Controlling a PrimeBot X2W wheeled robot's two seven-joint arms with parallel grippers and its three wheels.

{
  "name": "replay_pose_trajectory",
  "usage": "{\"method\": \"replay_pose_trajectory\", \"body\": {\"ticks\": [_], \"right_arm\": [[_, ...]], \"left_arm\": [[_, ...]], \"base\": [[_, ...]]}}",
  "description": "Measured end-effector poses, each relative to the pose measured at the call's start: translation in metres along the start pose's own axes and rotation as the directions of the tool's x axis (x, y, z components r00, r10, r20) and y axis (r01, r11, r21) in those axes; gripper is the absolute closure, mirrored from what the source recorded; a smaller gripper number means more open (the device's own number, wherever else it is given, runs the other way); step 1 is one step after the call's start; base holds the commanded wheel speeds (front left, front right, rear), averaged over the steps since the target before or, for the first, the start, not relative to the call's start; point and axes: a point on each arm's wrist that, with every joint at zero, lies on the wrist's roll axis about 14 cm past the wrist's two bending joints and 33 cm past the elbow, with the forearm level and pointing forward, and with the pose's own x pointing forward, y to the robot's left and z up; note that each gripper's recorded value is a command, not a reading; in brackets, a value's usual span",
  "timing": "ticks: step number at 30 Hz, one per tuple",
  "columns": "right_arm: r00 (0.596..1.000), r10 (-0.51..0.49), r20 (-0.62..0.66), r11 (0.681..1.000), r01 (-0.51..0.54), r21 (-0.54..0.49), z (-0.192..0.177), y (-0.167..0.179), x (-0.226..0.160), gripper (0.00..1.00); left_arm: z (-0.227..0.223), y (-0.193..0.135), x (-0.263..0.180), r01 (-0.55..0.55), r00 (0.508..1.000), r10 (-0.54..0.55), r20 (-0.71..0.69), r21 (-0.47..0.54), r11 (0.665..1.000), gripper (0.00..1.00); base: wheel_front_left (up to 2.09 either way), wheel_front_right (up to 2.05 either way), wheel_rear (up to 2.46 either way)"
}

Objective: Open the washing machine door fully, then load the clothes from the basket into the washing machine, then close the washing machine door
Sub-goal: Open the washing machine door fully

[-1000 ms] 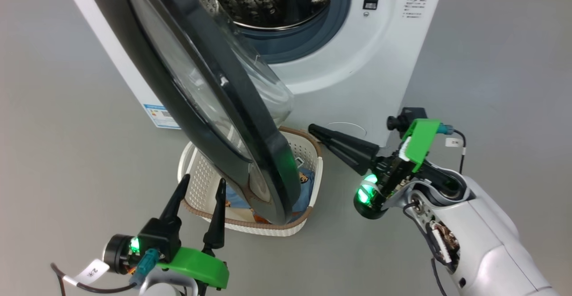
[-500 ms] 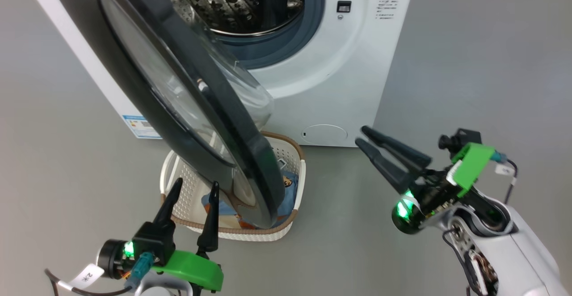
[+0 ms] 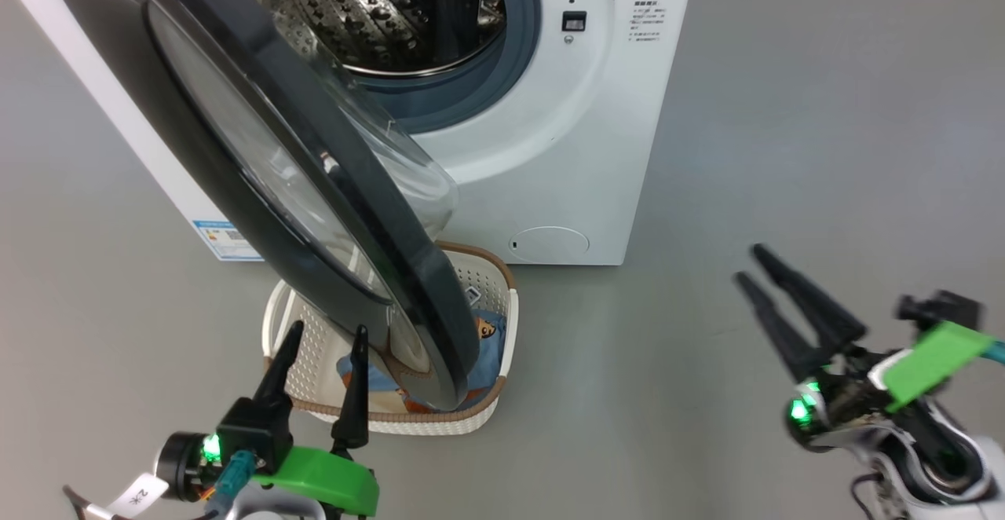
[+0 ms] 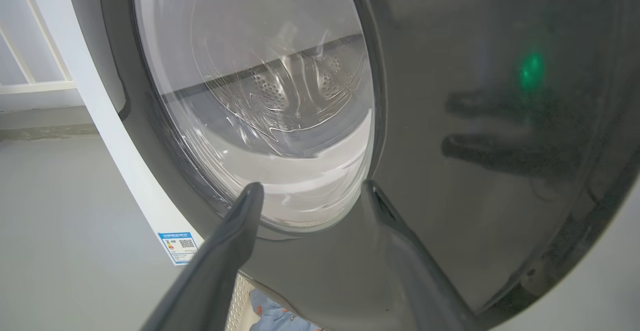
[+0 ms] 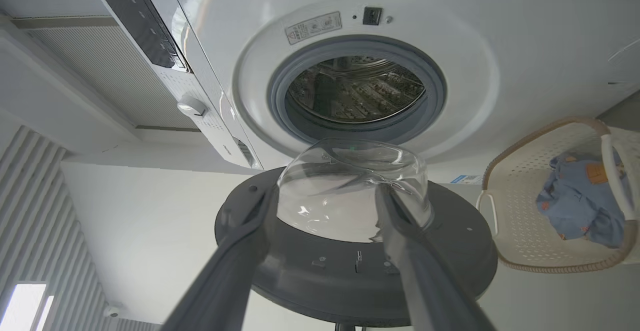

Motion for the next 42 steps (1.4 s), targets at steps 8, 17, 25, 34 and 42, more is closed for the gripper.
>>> {"method": "replay_pose_trajectory", "body": {"ticks": [8, 17, 25, 34, 42], "right_arm": [[0.955, -0.011, 0.295, 0.956, 0.096, -0.276, 0.054, 0.012, -0.039, 0.00], [0.859, 0.112, 0.499, 0.671, 0.305, -0.676, 0.089, 0.039, -0.075, 0.00], [0.828, 0.218, 0.517, 0.277, 0.456, -0.846, 0.100, 0.058, -0.093, 0.00], [0.843, 0.115, 0.525, 0.051, 0.523, -0.851, 0.069, 0.019, -0.109, 0.00], [0.829, 0.035, 0.558, 0.008, 0.558, -0.830, 0.057, -0.008, -0.125, 0.00]], "left_arm": [[0.000, 0.004, -0.003, -0.012, 1.000, 0.012, 0.002, 0.006, 1.000, 0.00], [0.003, 0.003, -0.007, -0.012, 1.000, 0.012, 0.010, 0.003, 1.000, 0.00], [0.004, 0.002, -0.017, -0.008, 1.000, 0.008, 0.012, -0.001, 1.000, 0.00], [0.006, 0.004, -0.026, -0.016, 1.000, 0.016, 0.018, -0.002, 1.000, 0.00], [0.007, 0.003, -0.031, -0.011, 1.000, 0.011, 0.023, -0.004, 1.000, 0.00]], "base": [[0.00, 0.00, 0.00], [0.00, 0.00, 0.00], [0.00, 0.00, 0.00], [0.00, 0.00, 0.00], [0.00, 0.00, 0.00]]}}
